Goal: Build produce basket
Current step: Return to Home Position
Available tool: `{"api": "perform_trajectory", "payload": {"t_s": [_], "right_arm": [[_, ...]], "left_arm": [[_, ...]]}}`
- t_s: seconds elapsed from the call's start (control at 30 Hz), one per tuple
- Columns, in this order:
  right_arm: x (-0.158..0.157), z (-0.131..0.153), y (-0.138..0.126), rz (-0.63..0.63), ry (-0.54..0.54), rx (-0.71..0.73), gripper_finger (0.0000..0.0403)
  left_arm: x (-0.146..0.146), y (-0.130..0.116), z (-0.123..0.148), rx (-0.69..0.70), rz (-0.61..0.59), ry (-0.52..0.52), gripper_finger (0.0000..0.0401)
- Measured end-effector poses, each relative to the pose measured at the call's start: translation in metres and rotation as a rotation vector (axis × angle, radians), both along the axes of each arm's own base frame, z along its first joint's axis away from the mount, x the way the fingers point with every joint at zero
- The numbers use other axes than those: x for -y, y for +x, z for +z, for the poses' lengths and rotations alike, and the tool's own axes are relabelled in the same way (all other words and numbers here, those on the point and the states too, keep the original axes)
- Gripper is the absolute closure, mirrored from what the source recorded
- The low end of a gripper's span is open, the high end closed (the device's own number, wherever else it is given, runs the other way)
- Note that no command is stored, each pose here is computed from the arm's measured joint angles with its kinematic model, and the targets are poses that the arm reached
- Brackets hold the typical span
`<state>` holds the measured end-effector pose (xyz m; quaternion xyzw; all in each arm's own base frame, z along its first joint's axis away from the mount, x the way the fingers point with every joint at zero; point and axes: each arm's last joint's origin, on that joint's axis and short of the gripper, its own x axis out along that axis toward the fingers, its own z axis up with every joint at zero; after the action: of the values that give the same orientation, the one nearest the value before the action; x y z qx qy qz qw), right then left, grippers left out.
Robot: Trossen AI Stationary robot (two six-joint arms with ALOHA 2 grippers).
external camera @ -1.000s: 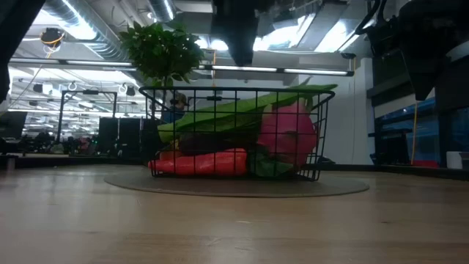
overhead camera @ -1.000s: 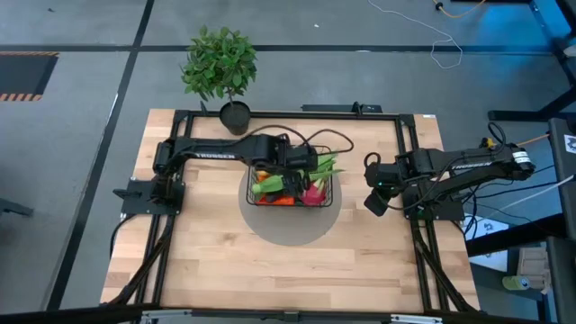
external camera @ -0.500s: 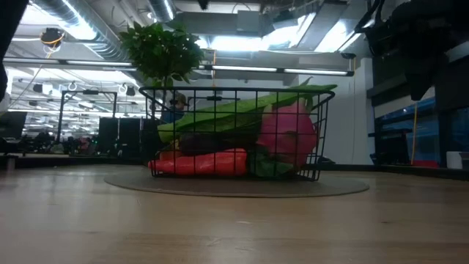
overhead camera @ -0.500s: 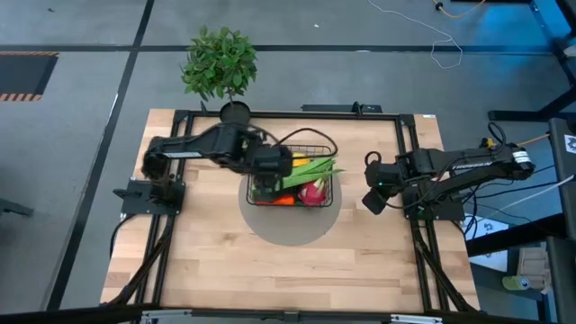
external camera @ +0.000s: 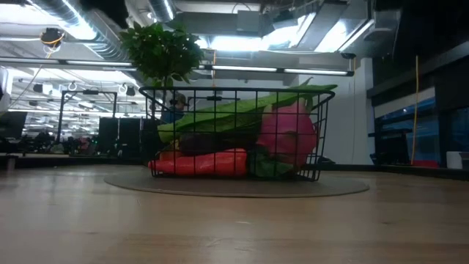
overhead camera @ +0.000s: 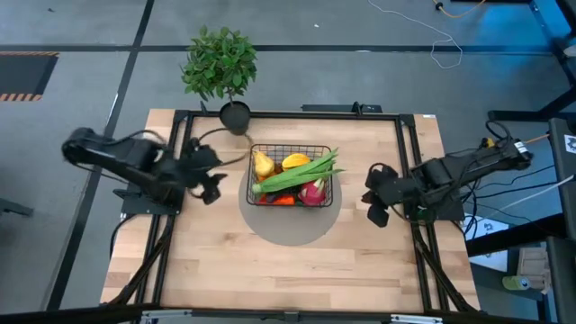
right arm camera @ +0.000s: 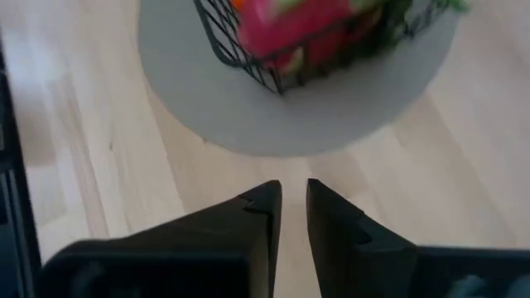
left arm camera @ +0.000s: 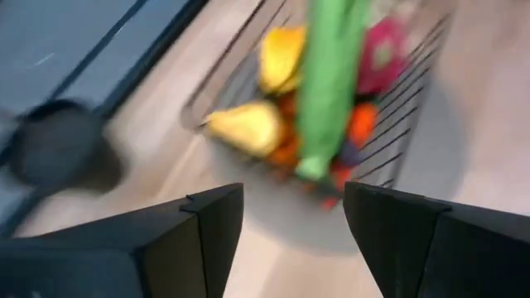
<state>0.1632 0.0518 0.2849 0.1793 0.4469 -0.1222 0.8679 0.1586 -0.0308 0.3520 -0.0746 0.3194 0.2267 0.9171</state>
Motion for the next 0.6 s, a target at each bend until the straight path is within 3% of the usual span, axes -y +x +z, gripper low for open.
{"api": "perform_trajectory", "payload": {"t_s": [0.27,0.43,0.6], "right_arm": [[-0.011,0.019,0.002,0.101,-0.022,0.233,0.0352],[-0.014,0.026,0.007,0.172,-0.046,0.326,0.0352],[-0.018,0.038,0.014,0.33,-0.066,0.457,0.0352]], "left_arm": [[-0.008,-0.034,-0.091,0.538,-0.284,-0.011,0.0204],[-0.018,-0.052,-0.119,0.704,-0.294,0.006,0.0205],[-0.021,-0.058,-0.14,0.746,-0.372,0.011,0.0204]]}}
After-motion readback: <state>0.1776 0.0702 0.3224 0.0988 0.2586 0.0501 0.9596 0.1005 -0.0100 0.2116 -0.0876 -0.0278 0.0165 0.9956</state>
